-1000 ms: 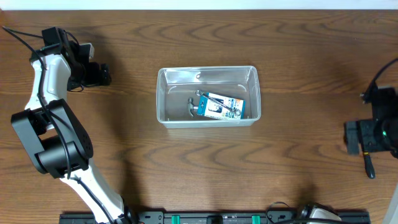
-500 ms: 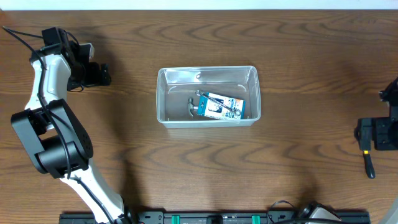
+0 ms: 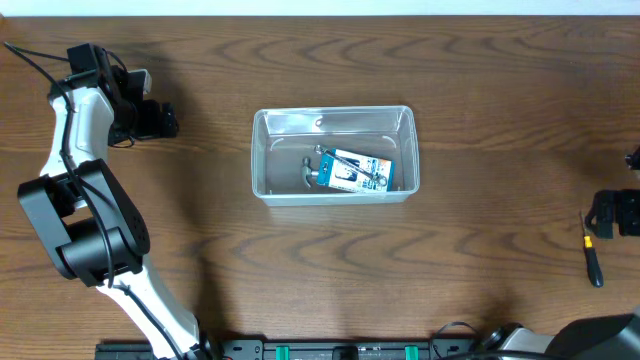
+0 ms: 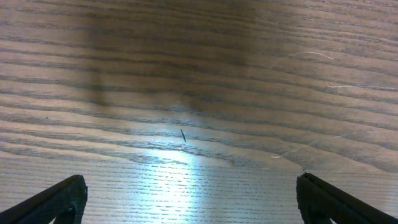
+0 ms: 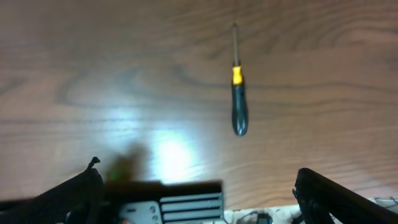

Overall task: Pack container
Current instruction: 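Position the right gripper above the yellow-and-black screwdriver handle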

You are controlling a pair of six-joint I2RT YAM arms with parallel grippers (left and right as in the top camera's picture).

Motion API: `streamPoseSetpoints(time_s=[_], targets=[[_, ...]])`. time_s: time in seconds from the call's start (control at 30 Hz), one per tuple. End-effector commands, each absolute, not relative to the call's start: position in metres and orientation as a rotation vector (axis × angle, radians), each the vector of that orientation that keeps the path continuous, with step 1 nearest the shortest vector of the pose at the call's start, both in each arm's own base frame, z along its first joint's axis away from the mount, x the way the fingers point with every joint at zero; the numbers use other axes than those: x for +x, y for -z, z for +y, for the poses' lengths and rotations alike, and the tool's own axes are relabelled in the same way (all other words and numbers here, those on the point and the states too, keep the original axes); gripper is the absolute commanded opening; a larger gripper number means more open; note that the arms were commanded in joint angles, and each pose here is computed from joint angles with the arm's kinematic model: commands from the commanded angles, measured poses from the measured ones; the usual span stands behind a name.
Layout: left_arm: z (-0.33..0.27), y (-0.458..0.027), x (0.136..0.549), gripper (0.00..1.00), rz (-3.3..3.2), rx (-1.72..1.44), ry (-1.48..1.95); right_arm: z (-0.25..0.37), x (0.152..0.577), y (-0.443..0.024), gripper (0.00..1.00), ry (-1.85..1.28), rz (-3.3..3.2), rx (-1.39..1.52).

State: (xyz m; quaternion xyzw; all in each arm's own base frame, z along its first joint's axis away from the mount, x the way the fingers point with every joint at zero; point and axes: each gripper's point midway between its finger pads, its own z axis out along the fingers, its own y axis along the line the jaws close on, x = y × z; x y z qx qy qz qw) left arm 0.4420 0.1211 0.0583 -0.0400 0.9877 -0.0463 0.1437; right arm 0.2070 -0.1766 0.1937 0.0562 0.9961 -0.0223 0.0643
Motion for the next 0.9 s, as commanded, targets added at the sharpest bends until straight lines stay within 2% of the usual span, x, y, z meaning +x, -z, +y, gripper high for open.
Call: streamPoseSetpoints(time_s=[0.0,0.33,0.67,0.87], targets=[[0.122,-0.055,0.440,0.98,2.859,-0.110,0.124,-0.188,0.209,-0.187,0.99,0.056,3.005,0.178],[0.122,-0.055,0.440,0.98,2.859,-0.110,0.124,-0.206,0.212,-0.157,0.99,-0.009,3.060,0.231],[0.122,-0.055,0.440,0.98,2.858,-0.110,0.124,-0.190,0.206,-0.113,0.99,-0.116,3.086,0.068],[0.122,-0.055,0.440,0.98,2.858,-0.110,0.124,-0.196,0.196,-0.091,0.99,-0.050,3.133,0.043]])
